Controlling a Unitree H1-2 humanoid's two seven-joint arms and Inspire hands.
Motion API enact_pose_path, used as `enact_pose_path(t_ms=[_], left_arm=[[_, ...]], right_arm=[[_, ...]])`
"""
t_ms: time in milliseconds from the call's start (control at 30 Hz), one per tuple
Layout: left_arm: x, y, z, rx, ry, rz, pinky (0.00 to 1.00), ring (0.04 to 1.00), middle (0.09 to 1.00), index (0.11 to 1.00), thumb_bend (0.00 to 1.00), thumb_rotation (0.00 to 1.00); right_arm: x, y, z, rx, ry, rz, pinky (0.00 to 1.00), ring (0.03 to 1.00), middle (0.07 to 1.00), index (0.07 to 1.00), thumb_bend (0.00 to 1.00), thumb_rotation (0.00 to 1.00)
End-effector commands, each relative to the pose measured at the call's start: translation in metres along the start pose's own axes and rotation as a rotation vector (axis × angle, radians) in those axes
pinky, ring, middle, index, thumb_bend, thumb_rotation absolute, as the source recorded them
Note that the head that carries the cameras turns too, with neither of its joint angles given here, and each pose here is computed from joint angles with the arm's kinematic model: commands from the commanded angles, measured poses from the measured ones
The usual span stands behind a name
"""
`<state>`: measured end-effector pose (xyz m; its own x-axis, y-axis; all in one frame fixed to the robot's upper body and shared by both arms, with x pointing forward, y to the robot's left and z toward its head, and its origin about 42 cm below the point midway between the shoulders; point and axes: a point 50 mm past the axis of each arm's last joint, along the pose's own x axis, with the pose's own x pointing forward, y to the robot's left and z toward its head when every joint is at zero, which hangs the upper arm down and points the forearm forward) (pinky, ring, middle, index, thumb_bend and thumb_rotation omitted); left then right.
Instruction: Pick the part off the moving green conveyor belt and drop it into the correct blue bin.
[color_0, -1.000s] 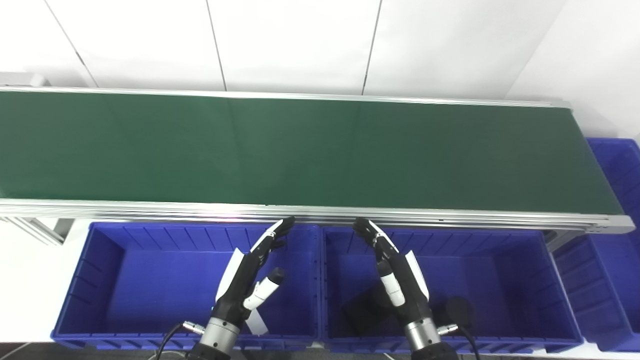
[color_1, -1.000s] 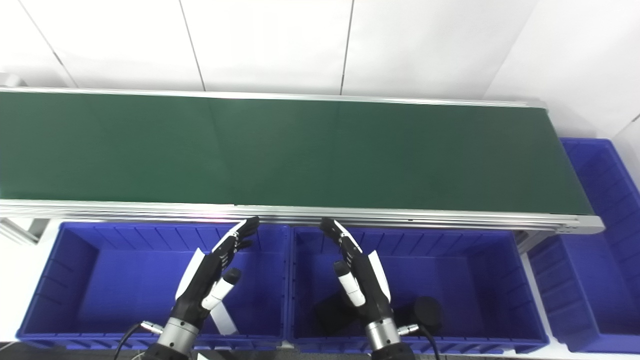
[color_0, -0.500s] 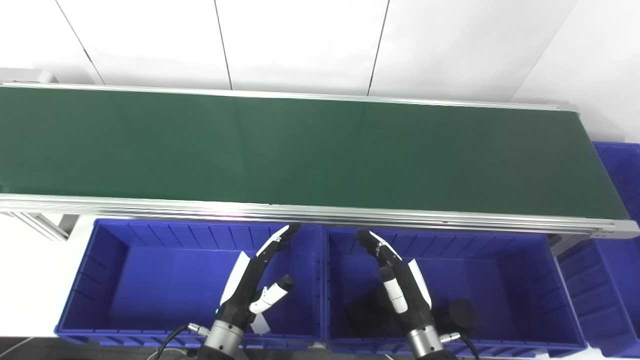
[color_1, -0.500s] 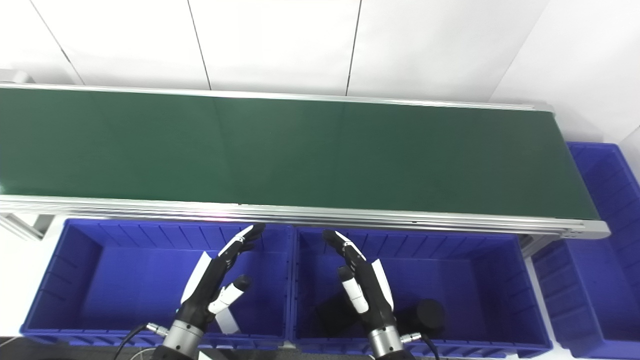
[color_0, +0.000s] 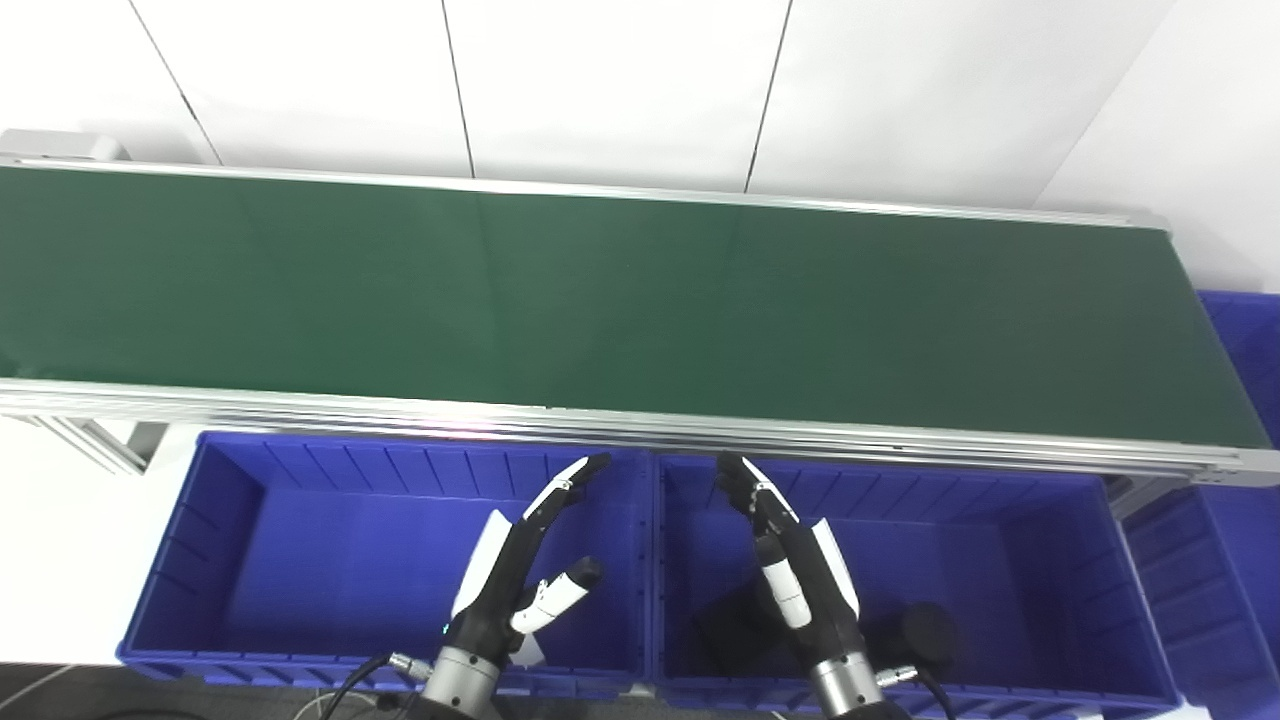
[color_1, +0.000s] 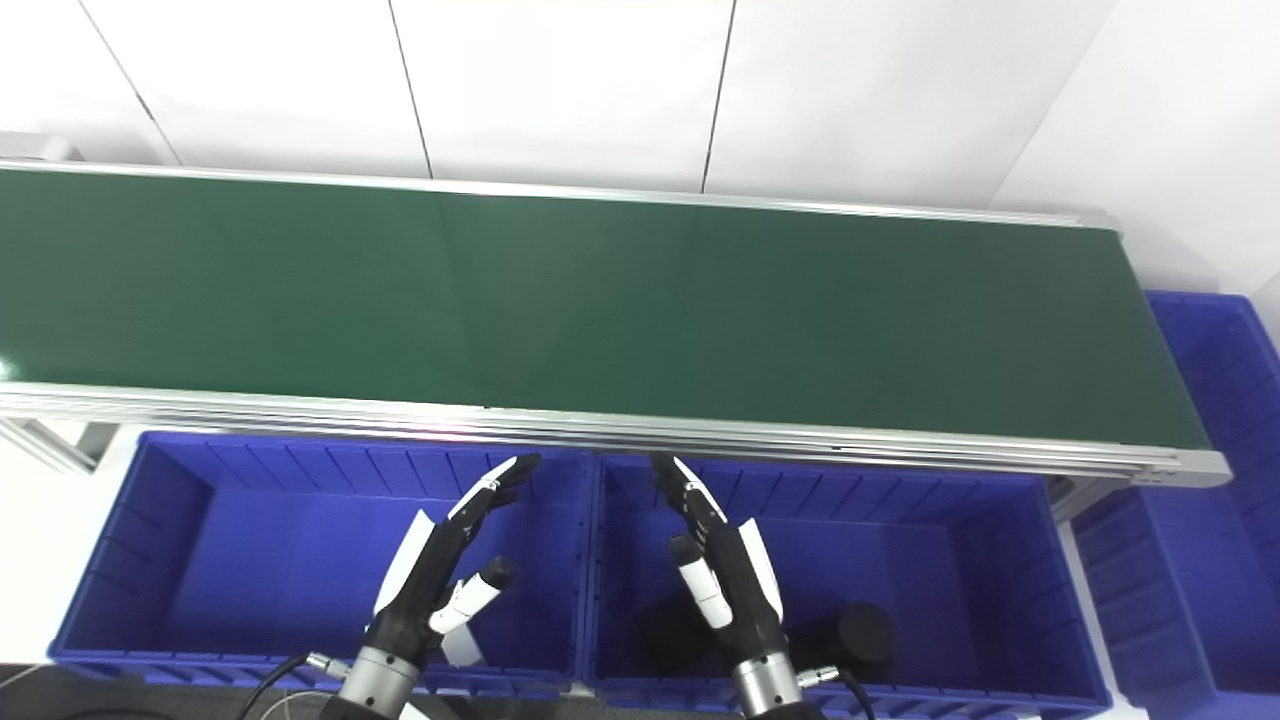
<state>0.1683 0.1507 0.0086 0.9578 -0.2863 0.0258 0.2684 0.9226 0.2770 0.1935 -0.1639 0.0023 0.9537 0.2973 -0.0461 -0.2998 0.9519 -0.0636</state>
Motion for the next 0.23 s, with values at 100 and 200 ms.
enact_pose_path(t_ms=[100,200], left_arm=[[0.0059,0.0044,0.0068,-0.008,-0.065,0.017,0.88,0.91,0.913,0.887,0.76,1.0],[0.0048,0.004,0.0055,-0.013,-0.057,0.017,0.87,0.907,0.911,0.886,0.76,1.0]], right_arm=[[0.0084,0.0049,0.0148,0.009,-0.089,0.023,0.95,0.935,0.938,0.938,0.75,1.0],[0.0078,0.0055,0.0133,0.005,-0.084,0.037,0.96,0.945,0.946,0.946,0.74,1.0]])
